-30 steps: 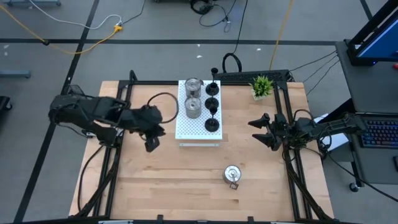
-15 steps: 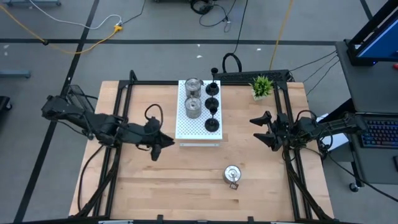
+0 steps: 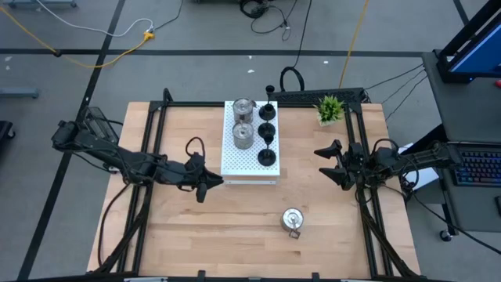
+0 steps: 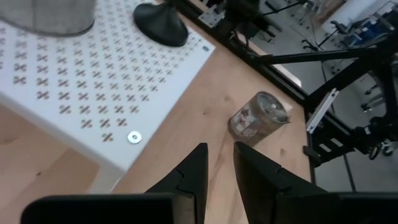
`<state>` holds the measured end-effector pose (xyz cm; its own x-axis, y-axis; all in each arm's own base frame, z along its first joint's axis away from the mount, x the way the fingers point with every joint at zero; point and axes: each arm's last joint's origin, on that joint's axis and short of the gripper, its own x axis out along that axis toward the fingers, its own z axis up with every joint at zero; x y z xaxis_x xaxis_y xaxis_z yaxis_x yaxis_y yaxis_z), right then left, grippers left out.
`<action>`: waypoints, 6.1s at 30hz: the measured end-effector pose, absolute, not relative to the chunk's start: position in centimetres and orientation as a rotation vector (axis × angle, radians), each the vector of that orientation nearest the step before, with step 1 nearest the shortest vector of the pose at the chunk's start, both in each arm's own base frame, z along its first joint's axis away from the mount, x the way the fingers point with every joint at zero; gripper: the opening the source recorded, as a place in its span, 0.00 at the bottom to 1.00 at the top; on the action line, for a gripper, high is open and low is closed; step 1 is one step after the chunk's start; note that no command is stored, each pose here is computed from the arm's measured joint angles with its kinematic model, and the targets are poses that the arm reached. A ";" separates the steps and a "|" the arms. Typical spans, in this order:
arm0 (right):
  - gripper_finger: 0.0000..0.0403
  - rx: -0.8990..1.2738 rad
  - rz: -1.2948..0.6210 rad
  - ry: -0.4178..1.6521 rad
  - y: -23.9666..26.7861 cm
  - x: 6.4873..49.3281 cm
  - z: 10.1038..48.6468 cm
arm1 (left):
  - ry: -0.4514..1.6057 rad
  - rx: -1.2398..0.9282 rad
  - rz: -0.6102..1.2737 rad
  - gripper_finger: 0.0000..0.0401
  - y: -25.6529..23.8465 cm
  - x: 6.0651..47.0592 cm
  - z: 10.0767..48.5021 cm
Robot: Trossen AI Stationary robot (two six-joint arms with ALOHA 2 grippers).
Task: Pick & Place candle stick holders
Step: Put the silver scented candle on the shelf aligned with the other silver scented candle
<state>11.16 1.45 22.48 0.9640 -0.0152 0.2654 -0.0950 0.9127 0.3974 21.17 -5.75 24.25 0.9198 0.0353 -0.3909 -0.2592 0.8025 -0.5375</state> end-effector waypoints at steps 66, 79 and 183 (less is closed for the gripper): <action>0.89 0.322 0.340 0.396 4.9 16.1 33.1 | 0.320 -0.521 0.079 0.20 -4.2 14.7 20.7; 0.89 0.377 0.272 0.867 7.9 19.4 32.9 | 0.340 -0.500 0.086 0.20 -4.2 14.6 20.5; 0.99 0.269 0.149 1.147 13.4 27.3 25.4 | 0.353 -0.374 0.069 0.20 -4.2 14.6 20.4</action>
<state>27.31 13.44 25.42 0.4060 0.2531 -0.8781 0.0207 0.9581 0.2857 14.62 -4.18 20.41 0.9368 0.0012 -0.3498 -0.1303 0.9292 -0.3459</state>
